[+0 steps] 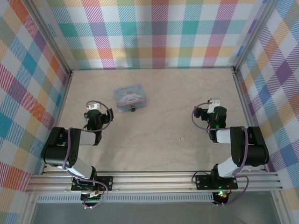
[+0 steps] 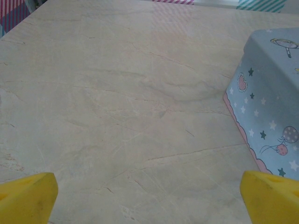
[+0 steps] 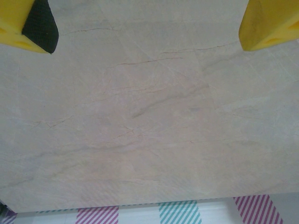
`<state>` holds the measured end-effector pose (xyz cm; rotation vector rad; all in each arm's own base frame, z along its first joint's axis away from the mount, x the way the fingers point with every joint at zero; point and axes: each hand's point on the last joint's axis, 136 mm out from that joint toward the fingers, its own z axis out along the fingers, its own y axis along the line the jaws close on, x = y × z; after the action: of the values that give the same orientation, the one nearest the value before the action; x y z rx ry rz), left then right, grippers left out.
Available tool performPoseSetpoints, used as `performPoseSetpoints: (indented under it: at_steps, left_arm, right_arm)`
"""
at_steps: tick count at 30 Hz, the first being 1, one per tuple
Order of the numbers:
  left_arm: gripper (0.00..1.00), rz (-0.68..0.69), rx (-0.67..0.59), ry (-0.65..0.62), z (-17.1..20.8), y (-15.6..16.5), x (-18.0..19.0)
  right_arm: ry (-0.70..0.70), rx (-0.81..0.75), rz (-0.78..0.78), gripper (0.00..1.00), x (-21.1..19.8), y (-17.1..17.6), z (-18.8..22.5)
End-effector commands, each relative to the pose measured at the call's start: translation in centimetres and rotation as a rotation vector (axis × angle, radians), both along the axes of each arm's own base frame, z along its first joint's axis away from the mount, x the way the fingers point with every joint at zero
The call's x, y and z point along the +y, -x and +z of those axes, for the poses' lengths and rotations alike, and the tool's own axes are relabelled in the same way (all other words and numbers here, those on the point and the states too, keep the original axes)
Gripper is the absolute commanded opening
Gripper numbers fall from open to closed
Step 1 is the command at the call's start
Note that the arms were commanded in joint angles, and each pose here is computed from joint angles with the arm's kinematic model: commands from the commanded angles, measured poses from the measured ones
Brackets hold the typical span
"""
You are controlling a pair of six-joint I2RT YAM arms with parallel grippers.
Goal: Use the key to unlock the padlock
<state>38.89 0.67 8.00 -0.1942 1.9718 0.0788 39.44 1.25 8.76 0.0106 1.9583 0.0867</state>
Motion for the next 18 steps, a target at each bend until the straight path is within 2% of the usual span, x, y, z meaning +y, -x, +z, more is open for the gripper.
performPoseSetpoints:
  at_steps: [1,5,9,13,18]
  left_arm:
    - [1.0,-0.021,-0.061,-0.003,3.0,0.4,-0.4]
    - [1.0,-0.039,-0.094,0.011,6.4,1.4,-0.7]
    - [1.0,-0.034,-0.132,0.081,9.4,2.4,-1.1]
    - [1.0,-0.052,-0.121,0.21,10.9,3.5,-2.3]
    - [1.0,-0.122,-0.035,0.38,12.0,4.5,-5.1]
  right_arm:
    - [-0.004,-0.034,-0.034,1.0,-0.5,0.2,2.0]
    - [-0.012,-0.043,-0.033,1.0,-0.4,1.2,4.3]
    - [-0.071,-0.02,-0.035,1.0,0.0,2.4,6.9]
    - [-0.139,0.037,-0.042,1.0,0.4,3.6,8.6]
    - [-0.304,0.222,0.001,1.0,2.6,5.5,9.2]
